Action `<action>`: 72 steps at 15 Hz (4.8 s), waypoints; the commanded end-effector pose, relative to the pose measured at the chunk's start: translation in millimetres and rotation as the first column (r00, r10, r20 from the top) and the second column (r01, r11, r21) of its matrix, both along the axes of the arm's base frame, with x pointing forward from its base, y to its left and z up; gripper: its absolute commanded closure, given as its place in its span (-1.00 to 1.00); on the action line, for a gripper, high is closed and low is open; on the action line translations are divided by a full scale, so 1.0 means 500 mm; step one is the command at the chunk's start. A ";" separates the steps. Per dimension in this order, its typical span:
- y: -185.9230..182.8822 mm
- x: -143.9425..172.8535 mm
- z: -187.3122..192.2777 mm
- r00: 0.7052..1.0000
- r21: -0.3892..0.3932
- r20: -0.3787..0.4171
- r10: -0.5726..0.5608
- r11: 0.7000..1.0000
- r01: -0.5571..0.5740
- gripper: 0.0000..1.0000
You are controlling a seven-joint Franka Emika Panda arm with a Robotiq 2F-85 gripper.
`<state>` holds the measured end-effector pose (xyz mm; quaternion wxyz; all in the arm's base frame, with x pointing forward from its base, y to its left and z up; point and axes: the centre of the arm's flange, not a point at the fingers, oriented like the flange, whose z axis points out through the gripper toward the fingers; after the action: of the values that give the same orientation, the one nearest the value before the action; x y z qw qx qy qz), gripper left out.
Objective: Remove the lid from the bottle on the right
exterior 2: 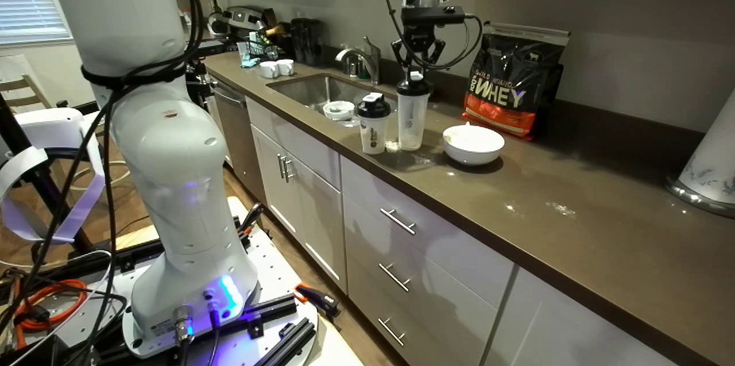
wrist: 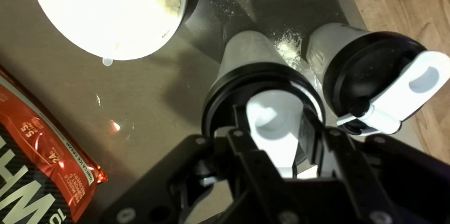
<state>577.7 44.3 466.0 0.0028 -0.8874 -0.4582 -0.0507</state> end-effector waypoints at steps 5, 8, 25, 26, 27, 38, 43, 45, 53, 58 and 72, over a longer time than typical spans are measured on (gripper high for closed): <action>-0.003 0.003 0.034 0.998 0.034 0.004 0.065 0.997 -0.065 0.74; -0.003 0.006 0.042 0.998 0.051 0.008 0.067 0.996 -0.067 0.74; -0.080 0.007 0.083 0.999 0.029 0.038 0.004 1.000 -0.005 0.74; -0.095 0.005 0.084 0.999 0.028 0.038 -0.010 1.000 0.009 0.74; -0.107 0.002 0.082 0.999 0.027 0.037 -0.023 0.999 0.022 0.74; -0.318 -0.016 0.030 0.972 -0.007 0.010 -0.234 0.972 0.235 0.74; -0.403 -0.020 -0.011 0.945 -0.022 -0.005 -0.328 0.944 0.328 0.74; -0.433 -0.016 -0.032 0.930 -0.034 -0.008 -0.367 0.930 0.367 0.74; -0.538 0.014 -0.118 0.878 -0.037 -0.016 -0.479 0.878 0.478 0.74; -0.573 0.047 -0.164 0.866 -0.029 -0.022 -0.500 0.866 0.500 0.74; -0.609 0.142 -0.264 0.863 -0.018 -0.052 -0.502 0.865 0.501 -0.38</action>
<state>642.8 -255.2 328.8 -0.0087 -0.9746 -0.2230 -0.0200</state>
